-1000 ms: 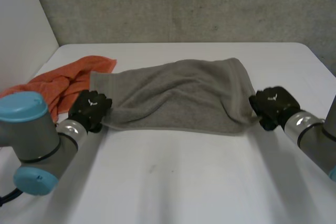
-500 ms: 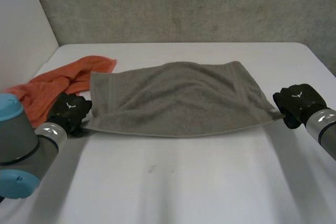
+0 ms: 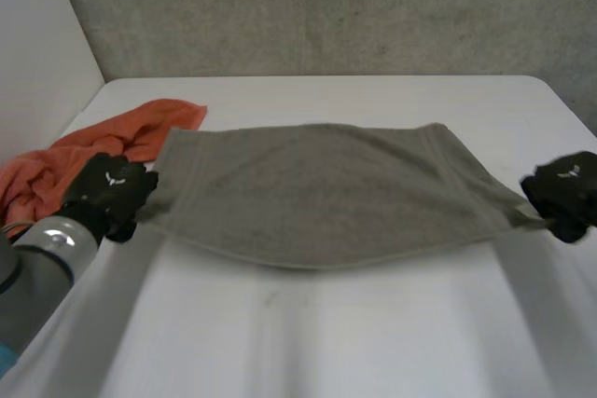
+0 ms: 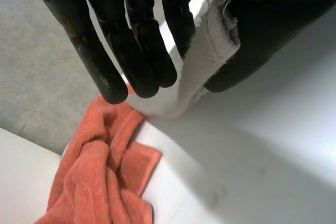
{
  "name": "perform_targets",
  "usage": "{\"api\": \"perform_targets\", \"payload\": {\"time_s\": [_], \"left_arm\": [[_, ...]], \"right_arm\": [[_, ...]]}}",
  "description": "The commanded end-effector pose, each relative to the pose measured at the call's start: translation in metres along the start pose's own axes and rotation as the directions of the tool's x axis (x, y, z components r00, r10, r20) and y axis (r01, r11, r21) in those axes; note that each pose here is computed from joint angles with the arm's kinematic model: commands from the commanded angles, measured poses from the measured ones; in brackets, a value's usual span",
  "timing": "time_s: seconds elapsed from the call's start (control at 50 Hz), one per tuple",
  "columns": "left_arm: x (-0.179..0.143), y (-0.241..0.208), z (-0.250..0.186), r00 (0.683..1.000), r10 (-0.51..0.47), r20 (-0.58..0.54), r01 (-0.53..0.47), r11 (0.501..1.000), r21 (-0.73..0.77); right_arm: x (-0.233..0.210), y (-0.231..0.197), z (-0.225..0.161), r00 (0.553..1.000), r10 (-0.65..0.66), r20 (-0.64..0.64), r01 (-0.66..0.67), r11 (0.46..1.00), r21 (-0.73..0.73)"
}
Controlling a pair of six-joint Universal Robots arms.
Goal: Fold the laundry.
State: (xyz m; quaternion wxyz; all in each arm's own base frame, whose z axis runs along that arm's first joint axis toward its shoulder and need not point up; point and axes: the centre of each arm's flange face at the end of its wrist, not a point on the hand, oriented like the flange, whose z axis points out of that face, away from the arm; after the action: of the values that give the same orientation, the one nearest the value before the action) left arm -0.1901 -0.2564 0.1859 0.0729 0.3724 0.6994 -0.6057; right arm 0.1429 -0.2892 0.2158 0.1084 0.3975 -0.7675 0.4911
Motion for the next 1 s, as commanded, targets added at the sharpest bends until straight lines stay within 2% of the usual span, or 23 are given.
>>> {"api": "perform_targets", "payload": {"time_s": [0.02,0.06,0.12,0.18,0.26,0.32,0.38,0.48,0.6,0.76,0.92,1.0], "left_arm": [[0.015,0.007,-0.058,0.970,0.154,-0.189,-0.190,0.962,-0.194],[0.024,0.014,-0.076,0.945,0.148,-0.291,-0.228,0.937,-0.264],[0.031,0.017,-0.083,0.926,0.145,-0.348,-0.249,0.928,-0.277],[0.029,0.017,-0.074,0.935,0.162,-0.315,-0.248,0.935,-0.254],[0.022,0.020,-0.041,0.949,0.205,-0.242,-0.255,0.946,-0.198],[0.023,0.016,-0.014,0.954,0.223,-0.199,-0.252,0.959,-0.133],[0.028,0.012,0.014,0.964,0.194,-0.180,-0.212,0.973,-0.090],[0.026,0.012,0.054,0.982,0.149,-0.119,-0.161,0.982,-0.097],[0.017,0.009,0.103,0.986,0.167,0.009,-0.165,0.982,-0.095],[0.019,-0.003,0.138,0.977,0.187,0.100,-0.189,0.982,0.012],[0.036,-0.006,0.152,0.975,0.198,0.104,-0.206,0.976,0.067],[0.035,-0.010,0.152,0.973,0.196,0.124,-0.207,0.975,0.082]], "right_arm": [[0.014,0.026,-0.052,0.980,-0.124,0.156,0.159,0.957,-0.241],[0.019,0.030,-0.062,0.973,-0.146,0.176,0.190,0.946,-0.264],[0.025,0.033,-0.058,0.983,-0.134,0.129,0.162,0.957,-0.241],[0.025,0.030,-0.052,0.991,-0.104,0.089,0.121,0.971,-0.205],[0.021,0.032,-0.030,0.996,-0.051,0.071,0.062,0.985,-0.161],[0.009,0.026,-0.005,0.995,-0.065,0.078,0.074,0.991,-0.115],[0.000,0.015,0.017,0.995,-0.086,0.054,0.090,0.993,-0.077],[0.006,0.007,0.056,0.993,-0.102,-0.065,0.098,0.993,-0.061],[0.013,-0.008,0.100,0.974,-0.133,-0.180,0.141,0.990,0.028],[0.013,-0.018,0.136,0.965,-0.112,-0.237,0.136,0.987,0.088],[0.011,-0.020,0.165,0.952,-0.107,-0.288,0.140,0.985,0.100],[0.032,-0.030,0.166,0.909,-0.044,-0.415,0.106,0.986,0.128]]}}
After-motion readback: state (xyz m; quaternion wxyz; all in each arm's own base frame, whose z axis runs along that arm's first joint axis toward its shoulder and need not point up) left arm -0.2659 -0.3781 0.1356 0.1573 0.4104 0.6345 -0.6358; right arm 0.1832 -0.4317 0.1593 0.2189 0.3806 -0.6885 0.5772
